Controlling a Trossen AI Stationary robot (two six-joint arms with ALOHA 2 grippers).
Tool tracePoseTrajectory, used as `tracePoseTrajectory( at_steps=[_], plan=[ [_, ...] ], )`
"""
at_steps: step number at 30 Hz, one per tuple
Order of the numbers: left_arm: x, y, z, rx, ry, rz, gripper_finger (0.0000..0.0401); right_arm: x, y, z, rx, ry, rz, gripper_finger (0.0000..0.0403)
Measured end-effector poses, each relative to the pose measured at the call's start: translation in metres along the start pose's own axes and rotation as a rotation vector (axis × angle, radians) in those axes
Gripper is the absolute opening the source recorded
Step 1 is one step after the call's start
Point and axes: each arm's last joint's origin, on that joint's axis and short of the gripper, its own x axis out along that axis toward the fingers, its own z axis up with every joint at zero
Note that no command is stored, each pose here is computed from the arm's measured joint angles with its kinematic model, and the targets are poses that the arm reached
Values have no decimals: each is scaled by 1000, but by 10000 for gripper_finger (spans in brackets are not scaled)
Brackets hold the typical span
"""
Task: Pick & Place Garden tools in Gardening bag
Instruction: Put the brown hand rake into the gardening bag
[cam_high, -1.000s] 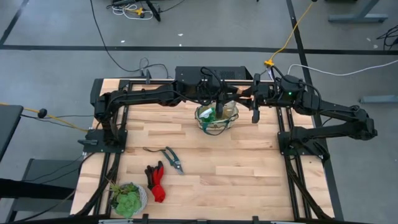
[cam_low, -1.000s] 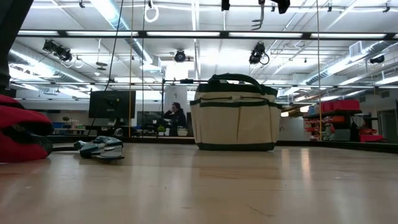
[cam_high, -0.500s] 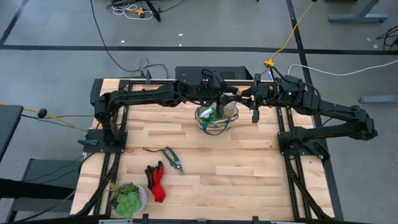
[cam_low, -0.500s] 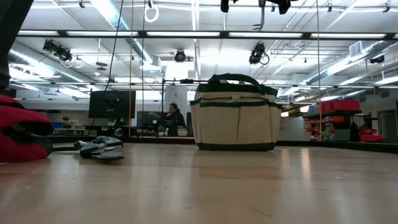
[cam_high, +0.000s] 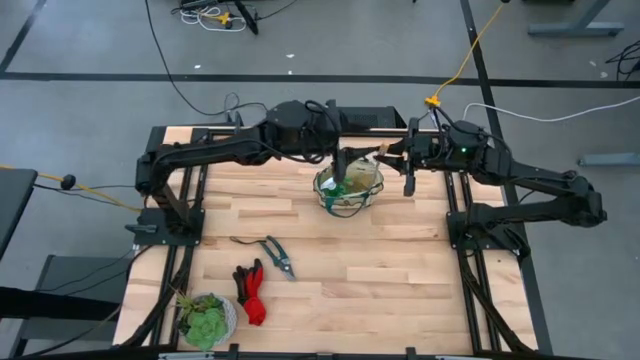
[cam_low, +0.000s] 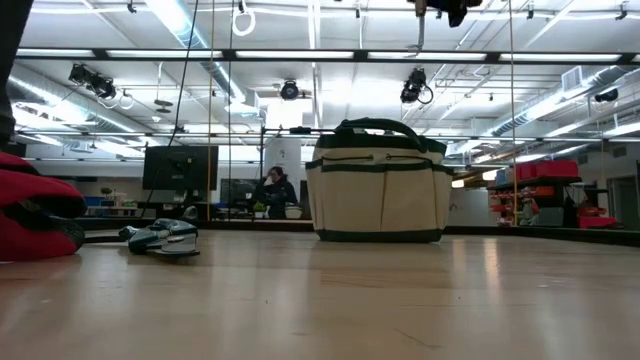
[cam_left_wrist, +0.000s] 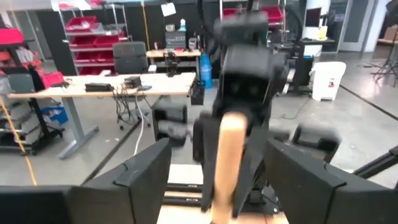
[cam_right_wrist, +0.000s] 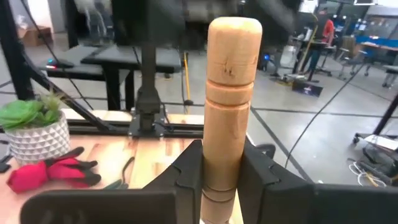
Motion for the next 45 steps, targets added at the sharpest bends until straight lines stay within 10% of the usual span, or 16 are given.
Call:
tracePoseTrajectory(
  at_steps=[26, 45],
  plan=[
    [-25, 1, 12, 27, 81, 47, 268, 2, -23, -118, 118, -59, -206, 62],
    [-25, 1, 12, 28, 83, 51, 268, 18, -25, -141, 159, -67, -190, 63]
  ],
)
